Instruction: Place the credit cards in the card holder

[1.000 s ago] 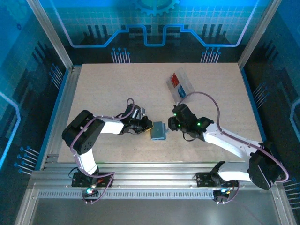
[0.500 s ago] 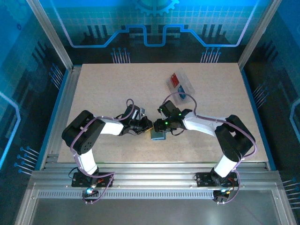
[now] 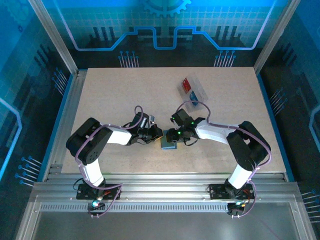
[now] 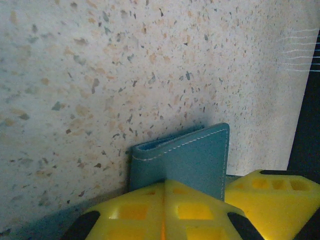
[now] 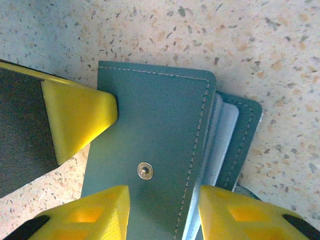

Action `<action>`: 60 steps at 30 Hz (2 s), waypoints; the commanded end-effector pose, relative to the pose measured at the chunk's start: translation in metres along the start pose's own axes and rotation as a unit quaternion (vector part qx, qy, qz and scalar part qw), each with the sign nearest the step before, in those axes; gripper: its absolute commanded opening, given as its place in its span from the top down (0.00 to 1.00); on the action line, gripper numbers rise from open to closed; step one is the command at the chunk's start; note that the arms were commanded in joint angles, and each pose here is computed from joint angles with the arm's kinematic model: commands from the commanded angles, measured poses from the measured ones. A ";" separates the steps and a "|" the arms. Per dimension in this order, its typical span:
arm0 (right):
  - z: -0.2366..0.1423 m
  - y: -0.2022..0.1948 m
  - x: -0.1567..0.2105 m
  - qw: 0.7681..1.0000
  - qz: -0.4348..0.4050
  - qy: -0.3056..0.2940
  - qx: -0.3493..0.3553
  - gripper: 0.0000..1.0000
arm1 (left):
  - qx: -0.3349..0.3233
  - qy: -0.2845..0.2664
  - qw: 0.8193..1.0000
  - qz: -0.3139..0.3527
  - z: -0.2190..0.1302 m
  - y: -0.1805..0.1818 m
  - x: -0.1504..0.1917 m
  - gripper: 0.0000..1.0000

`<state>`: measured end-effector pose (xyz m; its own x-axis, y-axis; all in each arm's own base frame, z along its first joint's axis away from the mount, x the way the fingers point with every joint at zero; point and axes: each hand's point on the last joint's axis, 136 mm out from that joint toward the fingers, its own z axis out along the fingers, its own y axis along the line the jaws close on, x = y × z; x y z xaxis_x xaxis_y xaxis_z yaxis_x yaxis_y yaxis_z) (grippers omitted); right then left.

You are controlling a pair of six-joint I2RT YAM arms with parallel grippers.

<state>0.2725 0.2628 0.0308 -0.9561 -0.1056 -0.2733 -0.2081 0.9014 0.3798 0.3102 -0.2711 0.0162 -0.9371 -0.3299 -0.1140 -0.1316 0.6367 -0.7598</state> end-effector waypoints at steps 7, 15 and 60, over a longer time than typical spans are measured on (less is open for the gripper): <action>-0.009 0.015 -0.007 0.999 -0.007 -0.011 -0.044 0.65 | -0.128 0.079 0.987 -0.061 0.008 0.081 0.059 0.91; -0.017 0.012 -0.012 0.999 -0.015 -0.018 -0.023 0.77 | -0.127 0.084 0.987 -0.052 0.012 0.075 0.064 0.91; -0.007 0.023 -0.013 1.000 0.000 0.004 -0.022 0.70 | -0.138 0.081 0.985 -0.060 0.015 0.087 0.066 0.92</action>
<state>0.2808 0.2532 0.0412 -0.9551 -0.1202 -0.2707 -0.1948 0.9433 0.2686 0.3105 -0.2842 0.0153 -0.9375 -0.3257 -0.1229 -0.1143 0.6214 -0.7751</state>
